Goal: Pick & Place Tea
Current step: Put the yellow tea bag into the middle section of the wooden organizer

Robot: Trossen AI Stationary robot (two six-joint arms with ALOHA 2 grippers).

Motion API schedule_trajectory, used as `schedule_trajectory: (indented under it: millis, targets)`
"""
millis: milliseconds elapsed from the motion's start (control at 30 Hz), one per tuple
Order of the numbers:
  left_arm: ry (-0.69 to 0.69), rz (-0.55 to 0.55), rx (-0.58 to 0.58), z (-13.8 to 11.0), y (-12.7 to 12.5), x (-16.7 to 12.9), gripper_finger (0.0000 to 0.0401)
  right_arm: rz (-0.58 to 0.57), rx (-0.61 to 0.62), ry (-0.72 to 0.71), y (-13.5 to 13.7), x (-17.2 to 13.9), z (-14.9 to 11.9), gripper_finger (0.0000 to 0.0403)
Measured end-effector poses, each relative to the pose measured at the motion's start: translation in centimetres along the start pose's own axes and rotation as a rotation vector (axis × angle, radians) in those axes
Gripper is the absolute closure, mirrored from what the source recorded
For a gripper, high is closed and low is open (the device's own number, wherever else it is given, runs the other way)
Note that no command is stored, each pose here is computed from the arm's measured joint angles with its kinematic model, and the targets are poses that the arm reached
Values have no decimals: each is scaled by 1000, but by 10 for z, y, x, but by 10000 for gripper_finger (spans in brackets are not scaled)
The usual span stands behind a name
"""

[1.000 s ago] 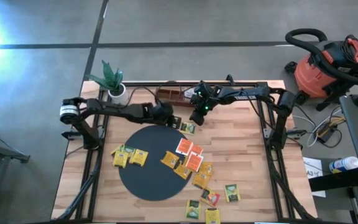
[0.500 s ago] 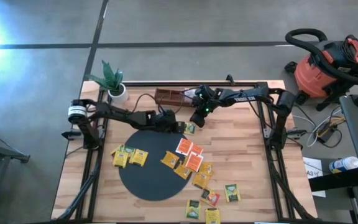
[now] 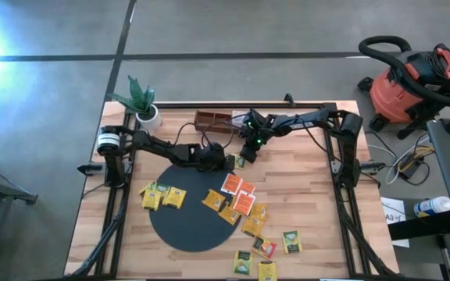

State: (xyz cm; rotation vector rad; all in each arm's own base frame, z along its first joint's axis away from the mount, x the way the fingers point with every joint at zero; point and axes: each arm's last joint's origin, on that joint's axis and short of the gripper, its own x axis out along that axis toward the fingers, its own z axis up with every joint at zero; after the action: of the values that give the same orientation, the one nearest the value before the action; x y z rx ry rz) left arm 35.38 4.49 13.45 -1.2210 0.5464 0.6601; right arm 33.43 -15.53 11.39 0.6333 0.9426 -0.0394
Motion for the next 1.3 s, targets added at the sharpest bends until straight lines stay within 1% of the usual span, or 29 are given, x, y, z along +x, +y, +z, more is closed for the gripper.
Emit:
schedule_trajectory:
  millis: [233, 367, 433, 567, 700, 833, 1000, 1100, 1200, 1300]
  targets:
    - [-46, 19, -7, 6, 4, 5, 347, 11, 54, 23, -1, 1, -2, 335]
    - [-104, 32, -3, 15, 6, 4, 347, 96, 97, 82, 2, 1, -7, 335]
    - [-118, 38, 1, 21, 8, 5, 347, 112, 116, 104, 5, 2, -10, 335]
    - [-132, 46, 16, 28, 11, 5, 346, 121, 108, 130, 11, 5, -12, 335]
    - [-133, 48, 33, 29, 11, 5, 346, 127, 88, 138, 16, 7, -13, 335]
    - [-129, 35, 54, 26, 7, 1, 346, 118, 78, 117, 16, 2, -8, 335]
    - [-120, -4, 85, 21, -3, -9, 346, 88, 39, 35, 16, -17, 6, 335]
    - [-118, 5, 91, 15, -6, -14, 346, 50, 30, -2, 13, -24, 13, 335]
    - [-127, 48, 74, 9, -4, -15, 346, 44, 30, -10, 11, -27, 15, 335]
    - [-136, 48, 46, 7, -4, -15, 346, 32, -20, -19, 10, -26, 16, 335]
